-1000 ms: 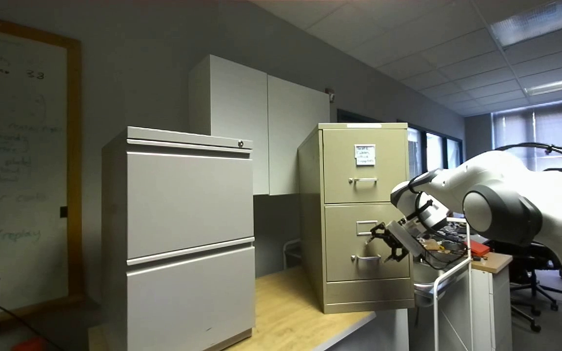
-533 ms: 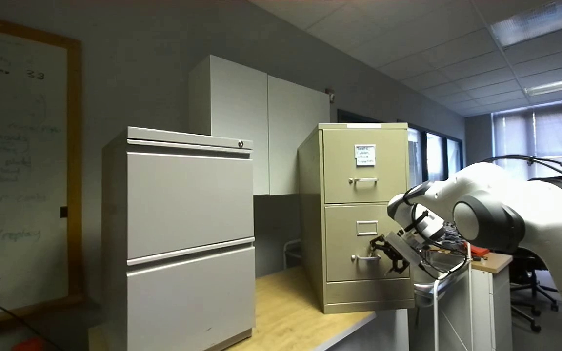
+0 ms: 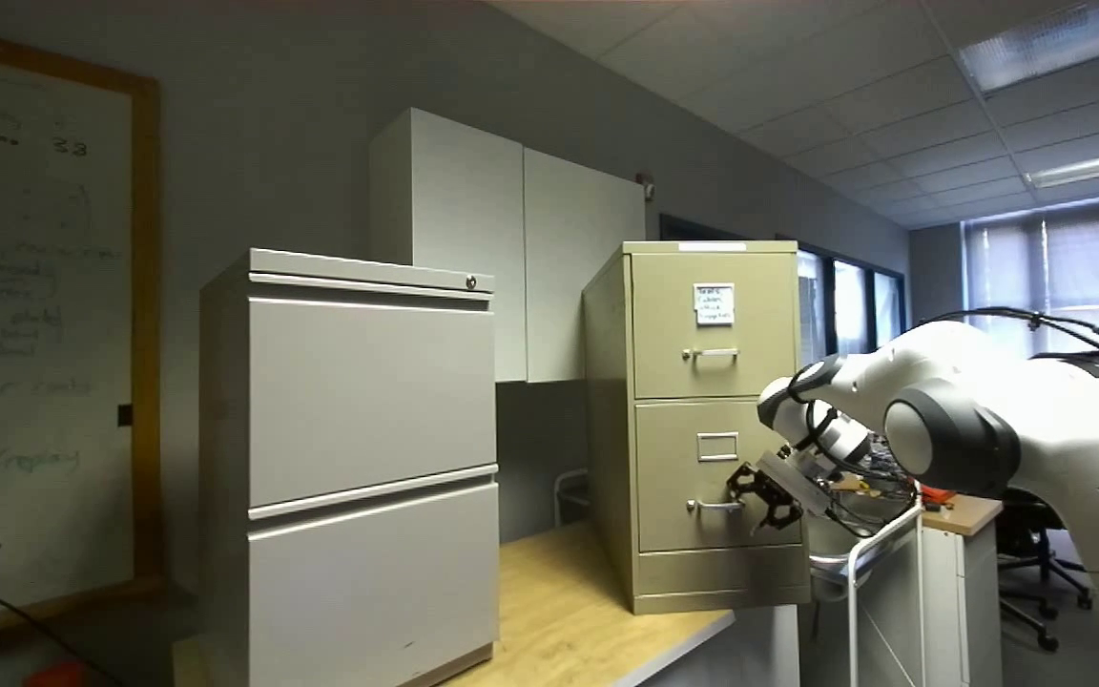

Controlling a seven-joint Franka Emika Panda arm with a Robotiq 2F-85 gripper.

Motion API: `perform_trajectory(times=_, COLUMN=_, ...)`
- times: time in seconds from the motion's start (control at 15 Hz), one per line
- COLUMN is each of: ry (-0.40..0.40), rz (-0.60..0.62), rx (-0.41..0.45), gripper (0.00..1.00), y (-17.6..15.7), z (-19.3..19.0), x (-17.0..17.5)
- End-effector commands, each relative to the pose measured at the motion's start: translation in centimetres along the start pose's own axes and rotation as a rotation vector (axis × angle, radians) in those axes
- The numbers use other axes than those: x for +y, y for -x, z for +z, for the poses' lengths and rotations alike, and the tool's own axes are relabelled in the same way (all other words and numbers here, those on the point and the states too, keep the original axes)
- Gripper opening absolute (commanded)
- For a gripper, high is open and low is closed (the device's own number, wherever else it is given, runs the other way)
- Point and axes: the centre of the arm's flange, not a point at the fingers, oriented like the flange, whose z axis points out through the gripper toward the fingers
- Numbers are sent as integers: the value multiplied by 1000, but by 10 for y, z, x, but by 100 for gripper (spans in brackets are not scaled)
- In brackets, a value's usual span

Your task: Open the bottom drawer of the file cabinet on the right

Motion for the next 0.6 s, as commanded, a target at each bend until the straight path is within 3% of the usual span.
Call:
perform_trajectory(times=0.0, ry=71, rz=-69, rx=-14, gripper=33, y=17, z=-15, x=-21)
perform_trajectory(times=0.2, ry=102, rz=-140, rx=10, gripper=8, y=37, z=-16, x=-31)
perform_trajectory(times=0.33, ry=152, rz=-209, rx=5, gripper=4, y=45, z=-10, x=-40)
perform_trajectory(times=0.4, ry=182, rz=-239, rx=3, gripper=9, y=49, z=-10, x=-43)
perform_trajectory(times=0.53, ry=248, rz=-329, rx=14, gripper=8, y=62, z=-4, x=-44)
